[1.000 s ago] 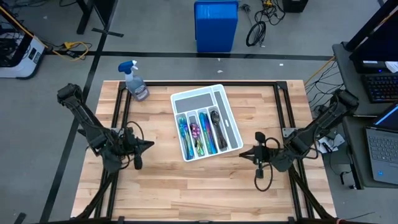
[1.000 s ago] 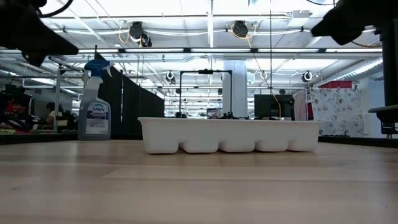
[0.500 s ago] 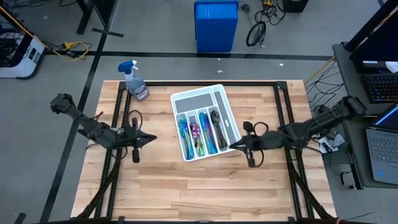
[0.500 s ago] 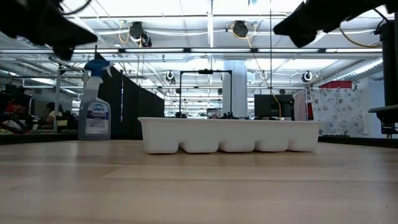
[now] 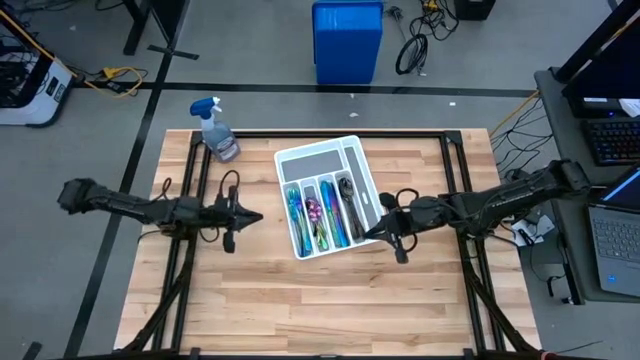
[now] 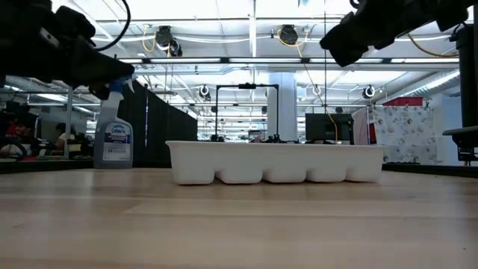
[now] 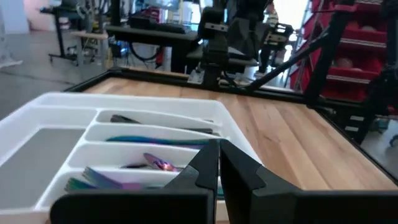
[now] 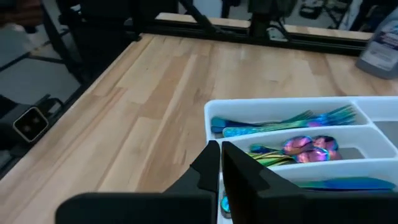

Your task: Sort silverware

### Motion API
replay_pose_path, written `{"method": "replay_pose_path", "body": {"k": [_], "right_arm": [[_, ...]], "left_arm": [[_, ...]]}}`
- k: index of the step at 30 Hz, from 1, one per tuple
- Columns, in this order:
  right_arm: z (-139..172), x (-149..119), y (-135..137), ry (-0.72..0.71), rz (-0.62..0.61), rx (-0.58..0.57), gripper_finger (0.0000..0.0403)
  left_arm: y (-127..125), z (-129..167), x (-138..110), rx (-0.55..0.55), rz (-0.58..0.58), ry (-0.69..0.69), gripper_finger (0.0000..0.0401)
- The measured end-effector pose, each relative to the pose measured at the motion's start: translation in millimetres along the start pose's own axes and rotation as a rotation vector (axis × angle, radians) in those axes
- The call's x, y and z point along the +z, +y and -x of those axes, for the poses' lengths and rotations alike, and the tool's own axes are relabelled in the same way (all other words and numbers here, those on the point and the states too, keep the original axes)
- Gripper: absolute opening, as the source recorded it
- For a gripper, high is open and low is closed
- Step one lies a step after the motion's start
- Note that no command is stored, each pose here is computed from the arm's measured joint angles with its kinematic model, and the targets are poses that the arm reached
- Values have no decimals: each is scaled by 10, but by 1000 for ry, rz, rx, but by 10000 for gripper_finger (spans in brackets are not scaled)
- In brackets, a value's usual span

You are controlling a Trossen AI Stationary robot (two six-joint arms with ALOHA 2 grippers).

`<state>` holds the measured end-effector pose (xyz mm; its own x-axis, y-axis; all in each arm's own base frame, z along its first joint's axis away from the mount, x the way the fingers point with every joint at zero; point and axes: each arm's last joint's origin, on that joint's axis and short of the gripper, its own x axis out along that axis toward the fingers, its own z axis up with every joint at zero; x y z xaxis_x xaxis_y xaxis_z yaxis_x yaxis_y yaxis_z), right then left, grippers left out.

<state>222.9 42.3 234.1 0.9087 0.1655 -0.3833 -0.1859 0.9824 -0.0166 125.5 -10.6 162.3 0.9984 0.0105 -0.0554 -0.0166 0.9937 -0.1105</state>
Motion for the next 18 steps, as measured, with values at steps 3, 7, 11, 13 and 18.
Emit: {"method": "replay_pose_path", "body": {"k": [3, 7, 11, 13, 18], "right_arm": [[-66, -32, -41, 16, 7, -5, 0], [-155, -87, -130, 45, 5, -37, 0], [-197, -131, -260, 63, -29, -10, 0], [-183, -125, -300, 57, -50, -14, 0], [-110, -151, -319, 34, -61, -46, 0]], "left_arm": [[88, -7, -8, -2, -18, 19, 0], [188, -3, -39, -1, -4, 62, 0], [246, 6, -58, 15, 1, 87, 0], [255, 13, -61, 10, 5, 91, 0], [244, 36, -38, -5, 2, 69, 0]]}}
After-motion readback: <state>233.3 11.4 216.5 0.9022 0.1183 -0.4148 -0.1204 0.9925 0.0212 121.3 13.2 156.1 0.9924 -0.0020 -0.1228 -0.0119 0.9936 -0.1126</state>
